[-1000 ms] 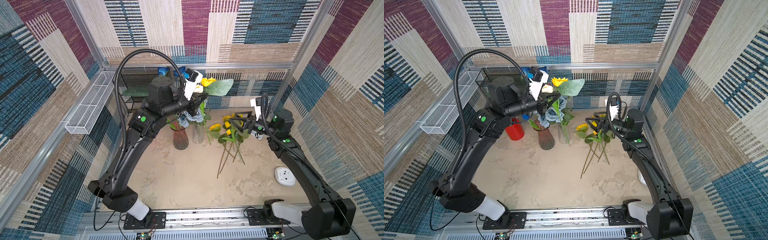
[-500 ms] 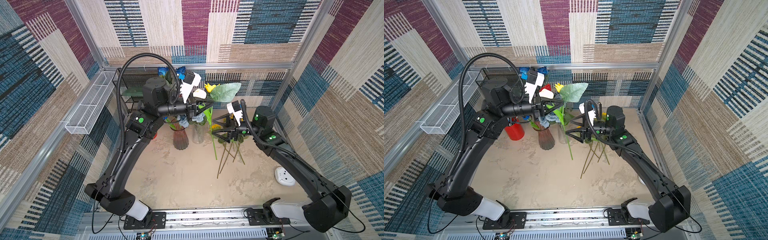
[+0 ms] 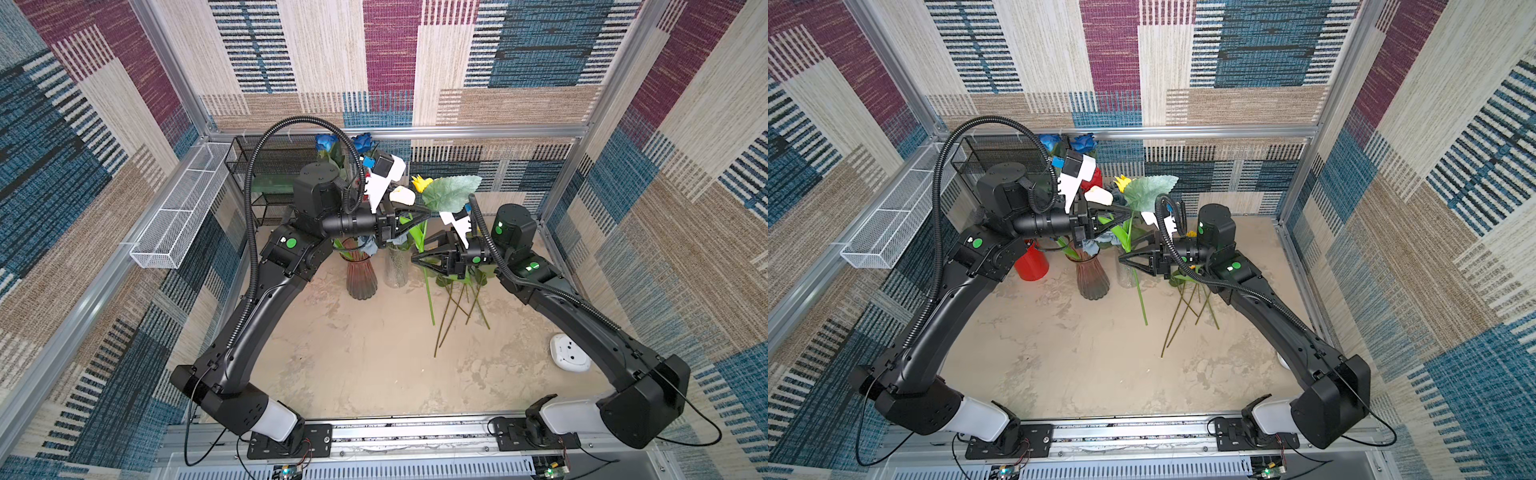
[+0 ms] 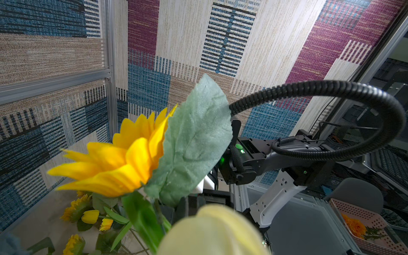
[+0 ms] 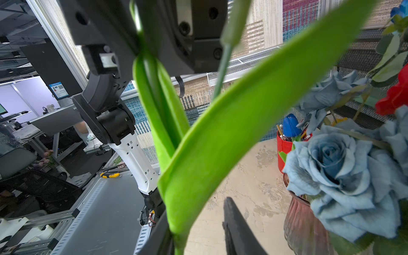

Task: Pick out yellow flowers from the vase
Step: Place the flower at the center of the board.

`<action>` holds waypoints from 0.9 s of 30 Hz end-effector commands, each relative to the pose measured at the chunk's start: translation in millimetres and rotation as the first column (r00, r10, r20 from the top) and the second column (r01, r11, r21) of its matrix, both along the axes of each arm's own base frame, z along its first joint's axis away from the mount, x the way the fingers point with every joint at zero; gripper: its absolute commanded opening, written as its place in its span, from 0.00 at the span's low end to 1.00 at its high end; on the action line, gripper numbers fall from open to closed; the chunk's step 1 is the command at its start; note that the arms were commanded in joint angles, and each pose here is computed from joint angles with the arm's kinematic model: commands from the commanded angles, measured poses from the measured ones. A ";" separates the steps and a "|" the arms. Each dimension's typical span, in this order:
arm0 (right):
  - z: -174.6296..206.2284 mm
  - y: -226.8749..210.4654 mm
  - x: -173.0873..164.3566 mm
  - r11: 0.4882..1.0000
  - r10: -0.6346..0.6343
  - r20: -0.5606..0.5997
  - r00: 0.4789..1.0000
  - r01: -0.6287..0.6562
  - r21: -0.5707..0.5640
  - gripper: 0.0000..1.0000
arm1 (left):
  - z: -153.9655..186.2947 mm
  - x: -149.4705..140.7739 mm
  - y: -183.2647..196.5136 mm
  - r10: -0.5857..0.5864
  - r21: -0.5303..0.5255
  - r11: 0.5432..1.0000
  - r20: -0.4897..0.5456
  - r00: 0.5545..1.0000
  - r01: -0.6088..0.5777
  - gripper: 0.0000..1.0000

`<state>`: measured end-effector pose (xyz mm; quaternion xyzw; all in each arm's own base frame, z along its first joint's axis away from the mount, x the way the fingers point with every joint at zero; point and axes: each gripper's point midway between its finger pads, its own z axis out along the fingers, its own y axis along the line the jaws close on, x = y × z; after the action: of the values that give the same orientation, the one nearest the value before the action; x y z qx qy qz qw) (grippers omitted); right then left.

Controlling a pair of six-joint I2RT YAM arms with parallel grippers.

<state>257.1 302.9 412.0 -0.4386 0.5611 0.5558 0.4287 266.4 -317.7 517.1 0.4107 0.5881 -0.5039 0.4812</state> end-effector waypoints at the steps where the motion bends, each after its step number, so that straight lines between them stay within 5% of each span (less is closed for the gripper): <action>1: 4.3 0.4 -3.8 1.000 0.021 0.025 0.999 -0.022 0.007 0.22 | 4.5 2.3 0.7 0.013 -0.017 1.000 0.019 1.000 -0.013 0.02; 7: 7.8 -1.2 -2.6 1.000 0.001 0.037 0.999 -0.002 0.013 0.01 | 1.1 6.7 1.4 0.038 -0.012 0.999 0.023 0.999 -0.038 0.14; 11: 11.5 -3.9 -2.6 0.999 -0.019 0.053 0.998 0.017 0.028 0.00 | -0.5 8.3 2.7 0.053 -0.008 0.999 0.026 0.998 -0.053 0.29; 13: 12.4 -5.3 -1.2 0.999 -0.034 0.058 0.998 0.032 0.032 0.00 | -2.4 9.6 2.9 0.061 -0.004 0.998 0.024 0.998 -0.061 0.45; 16: 13.3 -9.6 4.0 0.996 -0.079 0.060 0.995 0.076 0.042 0.00 | -6.0 10.9 4.9 0.079 0.004 0.997 0.026 0.997 -0.079 0.91; 17: 13.9 -12.2 9.1 0.993 -0.114 0.056 0.992 0.112 0.046 0.00 | -7.3 11.1 5.9 0.086 0.005 0.996 0.029 0.996 -0.086 0.99; 24: 3.9 -45.3 49.6 0.925 -0.379 0.023 0.925 0.378 0.050 0.00 | -7.9 8.0 15.0 0.134 0.002 0.991 0.056 0.989 -0.134 0.99; 27: -3.4 -71.5 73.8 0.855 -0.516 -0.029 0.856 0.517 0.040 0.00 | -9.0 8.5 18.8 0.157 0.013 0.987 0.067 0.985 -0.158 0.99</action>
<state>308.7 250.4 401.5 -0.3142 0.6347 0.4696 0.5271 272.0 -303.2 505.1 0.3823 0.6114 -0.4641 0.5145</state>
